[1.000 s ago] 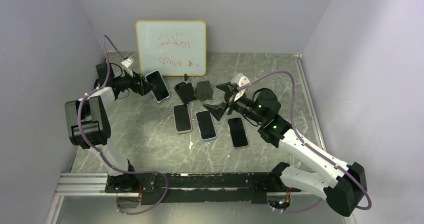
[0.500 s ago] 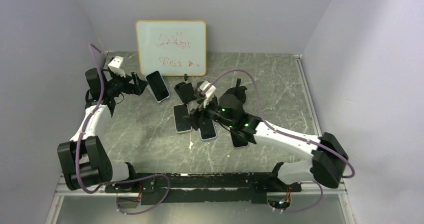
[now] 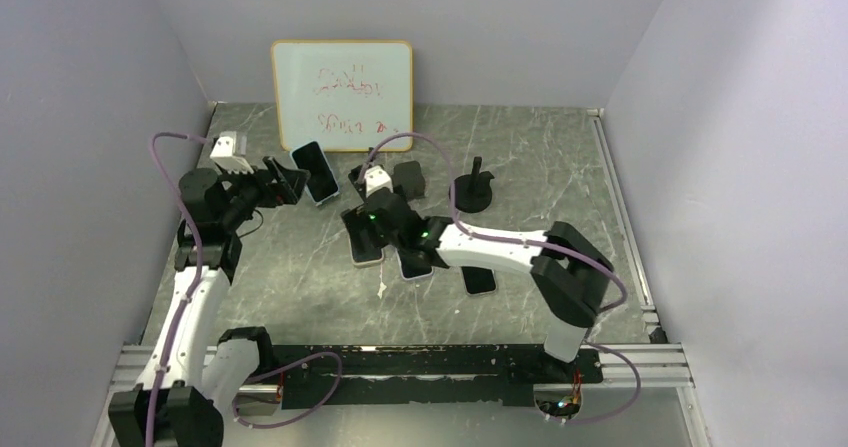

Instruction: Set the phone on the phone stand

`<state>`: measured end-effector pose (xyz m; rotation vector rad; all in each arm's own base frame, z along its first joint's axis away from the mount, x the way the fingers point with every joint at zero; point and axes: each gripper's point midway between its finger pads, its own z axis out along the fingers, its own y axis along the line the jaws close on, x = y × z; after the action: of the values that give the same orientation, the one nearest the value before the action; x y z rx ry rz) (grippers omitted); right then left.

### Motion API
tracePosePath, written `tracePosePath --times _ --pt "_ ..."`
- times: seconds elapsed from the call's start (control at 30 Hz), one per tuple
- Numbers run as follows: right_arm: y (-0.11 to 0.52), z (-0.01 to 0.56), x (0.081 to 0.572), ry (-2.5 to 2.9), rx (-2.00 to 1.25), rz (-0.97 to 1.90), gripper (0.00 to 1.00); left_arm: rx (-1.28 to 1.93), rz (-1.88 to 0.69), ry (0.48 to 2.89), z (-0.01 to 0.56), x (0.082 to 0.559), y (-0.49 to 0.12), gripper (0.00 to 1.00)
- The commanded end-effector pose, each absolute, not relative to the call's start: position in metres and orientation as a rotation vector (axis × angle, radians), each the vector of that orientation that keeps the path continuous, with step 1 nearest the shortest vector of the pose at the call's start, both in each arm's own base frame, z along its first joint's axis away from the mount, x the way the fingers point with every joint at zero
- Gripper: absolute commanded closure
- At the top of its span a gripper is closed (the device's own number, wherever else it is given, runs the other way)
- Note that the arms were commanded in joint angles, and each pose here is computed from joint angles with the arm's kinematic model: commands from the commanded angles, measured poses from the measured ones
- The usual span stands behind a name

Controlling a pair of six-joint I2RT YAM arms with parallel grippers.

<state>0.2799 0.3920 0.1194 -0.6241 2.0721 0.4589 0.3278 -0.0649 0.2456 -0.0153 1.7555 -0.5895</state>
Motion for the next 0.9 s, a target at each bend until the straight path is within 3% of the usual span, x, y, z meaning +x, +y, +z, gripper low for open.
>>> tracePosePath --times 0.0,0.37,0.87 --pt "0.411 0.097 0.273 2.159 -0.552 0.421 0.00 -0.130 -0.535 1.897 0.209 0.313 -0.065 0.03" --pt "0.409 0.061 0.280 2.255 -0.414 0.282 0.00 0.000 -0.561 1.962 0.200 0.306 -0.096 0.04" --pt "0.423 0.032 0.271 2.298 -0.453 0.323 0.00 0.040 -0.549 1.991 0.192 0.306 -0.100 0.03"
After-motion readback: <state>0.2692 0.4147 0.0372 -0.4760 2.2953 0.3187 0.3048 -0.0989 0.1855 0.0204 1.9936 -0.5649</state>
